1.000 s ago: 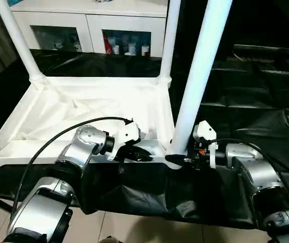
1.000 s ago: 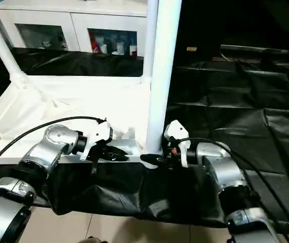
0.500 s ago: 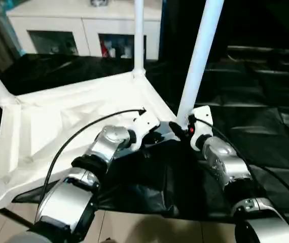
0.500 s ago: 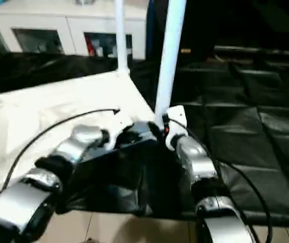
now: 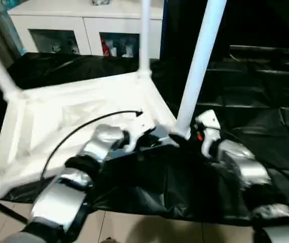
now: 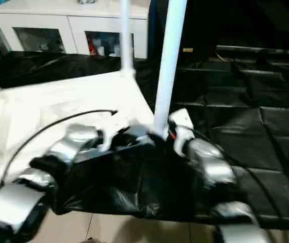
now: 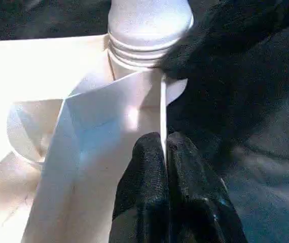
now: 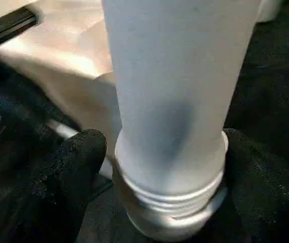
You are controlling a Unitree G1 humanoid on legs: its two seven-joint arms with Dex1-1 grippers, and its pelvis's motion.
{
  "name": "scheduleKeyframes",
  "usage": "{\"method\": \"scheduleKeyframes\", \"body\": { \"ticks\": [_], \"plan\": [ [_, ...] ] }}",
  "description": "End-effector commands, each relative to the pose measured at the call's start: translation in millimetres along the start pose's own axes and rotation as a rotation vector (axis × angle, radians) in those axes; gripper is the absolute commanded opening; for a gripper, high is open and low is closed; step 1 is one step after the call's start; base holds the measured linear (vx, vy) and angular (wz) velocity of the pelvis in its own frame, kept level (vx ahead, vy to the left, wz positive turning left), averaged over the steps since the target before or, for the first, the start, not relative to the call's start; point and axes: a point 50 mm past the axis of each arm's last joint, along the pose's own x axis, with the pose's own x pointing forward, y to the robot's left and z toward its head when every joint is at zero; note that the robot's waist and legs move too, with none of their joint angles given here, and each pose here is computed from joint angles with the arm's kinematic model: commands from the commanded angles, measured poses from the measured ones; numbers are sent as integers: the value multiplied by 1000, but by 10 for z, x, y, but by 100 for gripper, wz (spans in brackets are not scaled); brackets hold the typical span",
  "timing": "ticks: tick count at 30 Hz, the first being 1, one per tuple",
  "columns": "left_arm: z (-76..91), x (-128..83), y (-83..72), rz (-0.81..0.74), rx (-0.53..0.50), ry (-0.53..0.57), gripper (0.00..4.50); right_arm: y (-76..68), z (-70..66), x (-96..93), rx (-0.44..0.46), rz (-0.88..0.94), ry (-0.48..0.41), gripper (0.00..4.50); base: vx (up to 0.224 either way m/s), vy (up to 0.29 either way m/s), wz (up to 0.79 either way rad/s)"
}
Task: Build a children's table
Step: Rotate leg to tighten
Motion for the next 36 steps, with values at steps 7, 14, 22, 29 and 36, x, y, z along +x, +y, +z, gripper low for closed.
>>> {"method": "scheduleKeyframes", "body": {
  "ticks": [7, 14, 22, 29, 36],
  "plan": [
    [-9, -144, -105, -223, 42, -40, 0, 80, 8, -142, -64, 255, 76, 380, 0, 0, 0],
    [-29, -216, -131, -272, 37, -43, 0, 63, 27, -149, -64, 272, 81, 365, 0, 0, 0],
    [-26, -216, -153, -273, 29, -57, 0, 171, -10, -112, -36, 338, 66, 305, 0, 0, 0],
    [18, -89, -49, -72, 13, -67, 0, 151, -135, -26, 1, 166, 71, 276, 0, 0, 0],
    [164, 194, 42, 186, -61, -53, 0, 143, -252, 262, 158, -203, 42, 275, 0, 0, 0]
  ]
}}
